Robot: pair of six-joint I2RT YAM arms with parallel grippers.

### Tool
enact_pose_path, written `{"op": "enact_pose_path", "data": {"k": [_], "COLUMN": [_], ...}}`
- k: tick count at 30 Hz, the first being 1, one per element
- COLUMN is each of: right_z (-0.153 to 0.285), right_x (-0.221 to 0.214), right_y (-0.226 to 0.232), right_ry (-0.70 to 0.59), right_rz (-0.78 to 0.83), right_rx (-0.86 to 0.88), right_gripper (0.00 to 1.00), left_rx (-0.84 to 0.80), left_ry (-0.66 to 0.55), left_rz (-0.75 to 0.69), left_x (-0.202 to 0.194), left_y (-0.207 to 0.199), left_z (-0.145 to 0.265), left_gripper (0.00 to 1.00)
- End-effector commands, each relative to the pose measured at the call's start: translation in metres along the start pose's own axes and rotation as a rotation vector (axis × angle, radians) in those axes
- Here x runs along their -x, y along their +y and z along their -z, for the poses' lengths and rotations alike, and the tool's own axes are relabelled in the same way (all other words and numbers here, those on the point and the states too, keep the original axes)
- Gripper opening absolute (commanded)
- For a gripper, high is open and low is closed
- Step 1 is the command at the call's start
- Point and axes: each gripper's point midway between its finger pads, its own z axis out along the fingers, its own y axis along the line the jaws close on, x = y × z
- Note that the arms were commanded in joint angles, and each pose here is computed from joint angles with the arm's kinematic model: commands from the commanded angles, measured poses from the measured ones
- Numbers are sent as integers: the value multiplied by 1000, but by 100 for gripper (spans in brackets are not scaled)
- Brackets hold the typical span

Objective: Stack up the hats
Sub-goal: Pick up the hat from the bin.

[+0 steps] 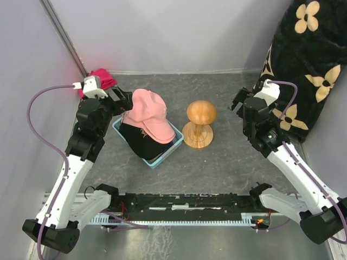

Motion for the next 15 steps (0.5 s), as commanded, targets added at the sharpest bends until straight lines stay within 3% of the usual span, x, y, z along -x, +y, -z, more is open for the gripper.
{"op": "enact_pose_path", "data": {"k": [1,9,15], "right_z": [17,45,62], "right_x": [39,60,38], "right_y": [10,112,191], "right_ry": [-96,-127,-97], "right_rz": [38,65,147], "right_rx": [22,320,436], "right_gripper": [99,100,99], "left_rx": [-99,-33,22], "left_ry": [46,54,25], "left_rz": [57,101,116], "left_x": [-1,-15,-17], "left_y": [-22,-7,7], "left_z": [8,8,17], "left_gripper": [99,99,99]}}
